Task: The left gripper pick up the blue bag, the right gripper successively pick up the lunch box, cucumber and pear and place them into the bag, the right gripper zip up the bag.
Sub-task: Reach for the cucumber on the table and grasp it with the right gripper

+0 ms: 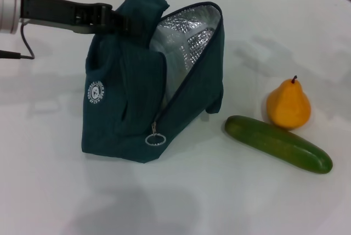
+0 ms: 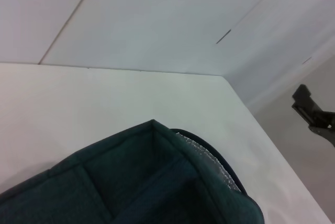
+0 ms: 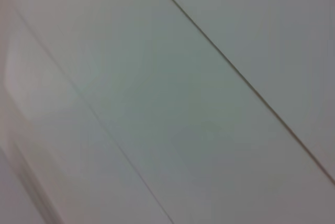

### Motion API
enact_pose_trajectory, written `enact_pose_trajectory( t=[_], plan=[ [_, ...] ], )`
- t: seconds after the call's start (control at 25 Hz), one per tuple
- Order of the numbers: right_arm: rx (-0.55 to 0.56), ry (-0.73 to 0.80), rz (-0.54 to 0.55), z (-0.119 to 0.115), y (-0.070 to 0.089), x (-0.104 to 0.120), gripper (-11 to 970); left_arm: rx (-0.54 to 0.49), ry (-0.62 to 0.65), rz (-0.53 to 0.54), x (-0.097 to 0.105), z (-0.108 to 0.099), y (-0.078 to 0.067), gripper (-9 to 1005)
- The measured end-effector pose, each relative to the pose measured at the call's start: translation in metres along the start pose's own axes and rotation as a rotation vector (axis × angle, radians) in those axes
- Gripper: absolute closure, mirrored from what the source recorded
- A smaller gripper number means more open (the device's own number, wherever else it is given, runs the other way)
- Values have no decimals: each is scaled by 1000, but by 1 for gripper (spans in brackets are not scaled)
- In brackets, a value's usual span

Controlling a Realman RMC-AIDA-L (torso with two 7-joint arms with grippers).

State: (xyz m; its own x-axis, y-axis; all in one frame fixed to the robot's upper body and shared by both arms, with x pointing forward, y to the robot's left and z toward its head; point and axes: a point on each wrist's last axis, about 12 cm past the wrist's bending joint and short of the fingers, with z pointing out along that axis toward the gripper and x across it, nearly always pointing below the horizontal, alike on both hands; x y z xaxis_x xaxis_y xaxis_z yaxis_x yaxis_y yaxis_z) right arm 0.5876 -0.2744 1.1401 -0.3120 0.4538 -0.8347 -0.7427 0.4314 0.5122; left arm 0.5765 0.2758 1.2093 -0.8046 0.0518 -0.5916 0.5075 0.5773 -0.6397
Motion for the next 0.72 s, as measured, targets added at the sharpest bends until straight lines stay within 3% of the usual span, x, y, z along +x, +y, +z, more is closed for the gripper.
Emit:
enact_pose_trajectory(
  t=[0.08,0.24,0.48,0.72],
  plan=[
    [19,71,-50,-2,-4,-17,141,0,0,1,0,0,0,920],
    [73,249,-149,4,-3,-52,107,-1,1,-2,1,-1,1,920],
    [139,561,-294,19,24,-91,90,-2,0,0,1,-1,0,919],
    [311,892,-284,17,59,-111,91,-2,0,1,1,-1,0,918]
  ],
)
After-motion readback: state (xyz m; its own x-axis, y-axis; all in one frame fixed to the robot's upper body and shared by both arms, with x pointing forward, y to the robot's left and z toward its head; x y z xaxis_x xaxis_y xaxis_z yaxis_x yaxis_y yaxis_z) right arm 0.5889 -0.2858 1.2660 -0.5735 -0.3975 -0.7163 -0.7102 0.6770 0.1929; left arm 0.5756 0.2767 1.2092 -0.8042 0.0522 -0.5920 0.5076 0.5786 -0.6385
